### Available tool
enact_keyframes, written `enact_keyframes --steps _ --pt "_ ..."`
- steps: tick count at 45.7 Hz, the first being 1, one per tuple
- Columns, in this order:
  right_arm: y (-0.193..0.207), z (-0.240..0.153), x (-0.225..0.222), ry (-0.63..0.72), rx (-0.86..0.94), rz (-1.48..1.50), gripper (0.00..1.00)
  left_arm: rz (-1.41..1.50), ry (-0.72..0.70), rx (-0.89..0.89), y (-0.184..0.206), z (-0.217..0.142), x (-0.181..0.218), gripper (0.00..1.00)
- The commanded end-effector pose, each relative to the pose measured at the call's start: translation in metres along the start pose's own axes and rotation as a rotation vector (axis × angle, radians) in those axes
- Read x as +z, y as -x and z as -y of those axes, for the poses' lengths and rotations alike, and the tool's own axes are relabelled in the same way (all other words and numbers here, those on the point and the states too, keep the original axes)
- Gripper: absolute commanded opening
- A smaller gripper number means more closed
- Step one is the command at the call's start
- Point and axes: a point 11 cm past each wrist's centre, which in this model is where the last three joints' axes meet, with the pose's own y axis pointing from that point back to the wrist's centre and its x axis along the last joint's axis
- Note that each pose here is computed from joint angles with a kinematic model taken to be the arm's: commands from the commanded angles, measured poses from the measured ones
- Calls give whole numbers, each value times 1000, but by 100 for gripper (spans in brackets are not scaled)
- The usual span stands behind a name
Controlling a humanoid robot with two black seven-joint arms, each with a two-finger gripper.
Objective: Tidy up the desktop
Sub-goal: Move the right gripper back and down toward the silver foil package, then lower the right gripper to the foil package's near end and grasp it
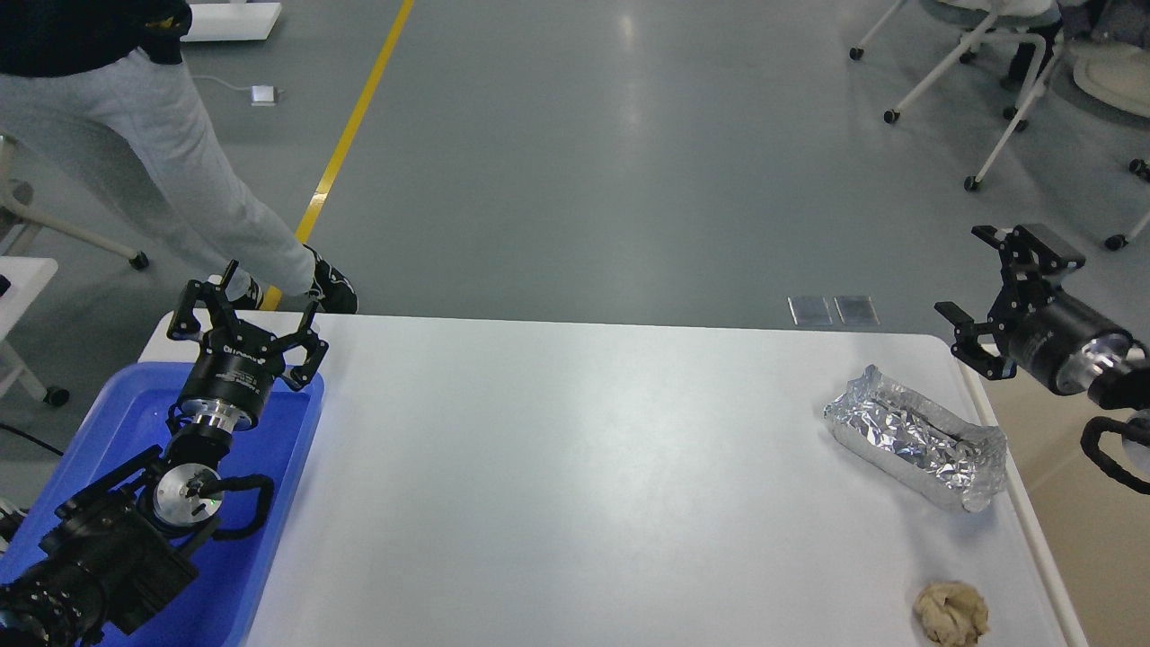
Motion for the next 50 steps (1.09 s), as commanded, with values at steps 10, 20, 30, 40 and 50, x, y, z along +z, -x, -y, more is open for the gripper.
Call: enact_keyframes --steps 10,20,30,40,50 --pt "-12 -15 -3 411 -36 -673 100 -1 0 0 0 0 0 100" --pt "-26 -23 7 487 -32 -956 100 1 0 0 0 0 0 100" --pt "-40 -36 46 613 -59 -1078 99 0 1 -1 0 1 1 100" --pt "-57 -43 80 703 -36 -1076 97 0 1 -1 0 1 1 100" --pt "-45 -35 106 690 -1 -1060 97 1 0 0 0 0 0 100"
